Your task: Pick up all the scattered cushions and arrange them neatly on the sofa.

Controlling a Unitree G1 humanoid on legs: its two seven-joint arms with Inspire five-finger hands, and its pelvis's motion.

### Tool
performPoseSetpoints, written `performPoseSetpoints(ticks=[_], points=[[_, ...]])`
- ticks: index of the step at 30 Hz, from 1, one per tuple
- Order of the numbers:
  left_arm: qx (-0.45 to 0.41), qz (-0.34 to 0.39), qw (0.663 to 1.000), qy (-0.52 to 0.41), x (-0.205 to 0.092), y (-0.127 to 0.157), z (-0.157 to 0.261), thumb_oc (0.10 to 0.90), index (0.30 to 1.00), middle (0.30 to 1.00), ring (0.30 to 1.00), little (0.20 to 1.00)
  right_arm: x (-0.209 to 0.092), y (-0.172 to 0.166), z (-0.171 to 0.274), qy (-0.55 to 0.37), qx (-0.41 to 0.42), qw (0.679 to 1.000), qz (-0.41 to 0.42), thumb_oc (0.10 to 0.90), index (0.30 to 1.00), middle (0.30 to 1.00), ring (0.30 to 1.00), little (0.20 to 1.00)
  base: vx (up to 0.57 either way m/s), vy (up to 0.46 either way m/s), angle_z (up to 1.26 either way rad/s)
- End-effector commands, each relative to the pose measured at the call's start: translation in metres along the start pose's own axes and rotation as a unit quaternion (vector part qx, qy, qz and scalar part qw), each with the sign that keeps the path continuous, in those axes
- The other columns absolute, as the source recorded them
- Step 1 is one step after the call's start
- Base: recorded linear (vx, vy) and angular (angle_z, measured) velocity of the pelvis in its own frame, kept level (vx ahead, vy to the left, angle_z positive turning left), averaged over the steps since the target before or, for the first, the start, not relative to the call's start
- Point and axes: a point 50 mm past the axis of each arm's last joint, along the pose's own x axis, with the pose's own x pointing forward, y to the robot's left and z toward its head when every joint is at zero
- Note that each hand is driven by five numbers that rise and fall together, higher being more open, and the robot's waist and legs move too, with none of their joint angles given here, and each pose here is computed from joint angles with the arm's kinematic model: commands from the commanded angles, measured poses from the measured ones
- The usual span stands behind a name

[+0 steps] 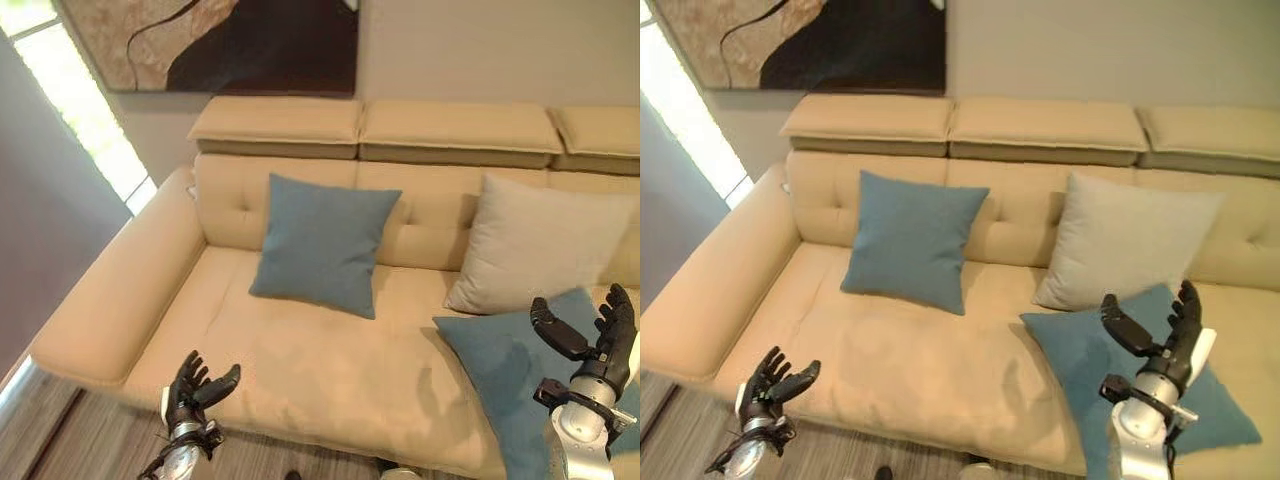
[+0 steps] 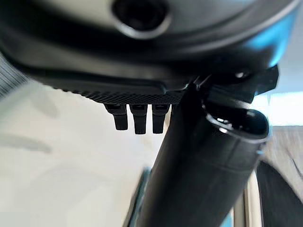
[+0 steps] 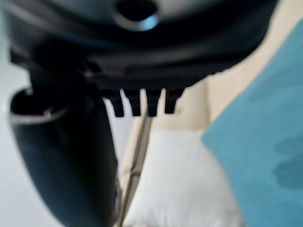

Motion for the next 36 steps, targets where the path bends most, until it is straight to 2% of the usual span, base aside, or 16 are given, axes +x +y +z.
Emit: performPoseSetpoints(ticks=[1,4,8,14,17,25,31,36], points=[[0.026,-0.049,0.992,-0.116,0.019,-0.027,0.053,0.8,0.9,0.9,0.9,0.9,0.014,-0.001,0.04,-0.102,0.008,0.995,-0.014,0.8,0.9,0.9,0.9,0.9,-0.27,0.041,-0.43],[0.023,-0.074,0.988,-0.135,0.021,-0.039,0.066,0.8,0.9,0.9,0.9,0.9,0.013,0.006,0.035,-0.089,0.009,0.996,-0.012,0.8,0.9,0.9,0.9,0.9,-0.31,0.012,-0.68],[0.029,-0.079,0.988,-0.128,0.021,-0.039,0.064,0.8,0.9,0.9,0.9,0.9,0.015,0.008,0.038,-0.098,0.001,0.995,-0.01,0.8,0.9,0.9,0.9,0.9,-0.23,-0.13,-0.5],[0.003,-0.108,0.987,-0.122,0.017,-0.054,0.063,0.8,0.9,0.9,0.9,0.9,0.019,0.031,0.086,-0.182,0.062,0.981,0.012,0.8,0.9,0.9,0.9,0.9,-0.16,-0.269,-0.65],[0.005,-0.125,0.984,-0.13,0.017,-0.063,0.068,0.8,0.9,0.9,0.9,0.9,0.013,0.03,0.087,-0.188,0.048,0.981,0.025,0.8,0.9,0.9,0.9,0.9,-0.08,-0.411,-0.83],[-0.024,-0.158,0.979,-0.128,0.012,-0.086,0.069,0.8,0.9,0.9,0.9,0.9,0.002,0.031,0.07,-0.169,-0.007,0.984,0.058,0.8,0.9,0.9,0.9,0.9,-0.14,-0.364,-0.54],[0.007,-0.181,0.978,-0.106,0.006,-0.093,0.056,0.8,0.9,0.9,0.9,0.9,-0.006,0.033,0.05,-0.138,-0.048,0.986,0.086,0.8,0.9,0.9,0.9,0.9,-0.09,-0.123,-0.19],[0.006,-0.195,0.975,-0.105,0.002,-0.099,0.055,0.8,0.9,0.9,0.9,0.9,-0.012,0.04,0.038,-0.102,-0.029,0.989,0.1,0.8,0.9,0.9,0.9,0.9,-0.03,0.008,-0.17]])
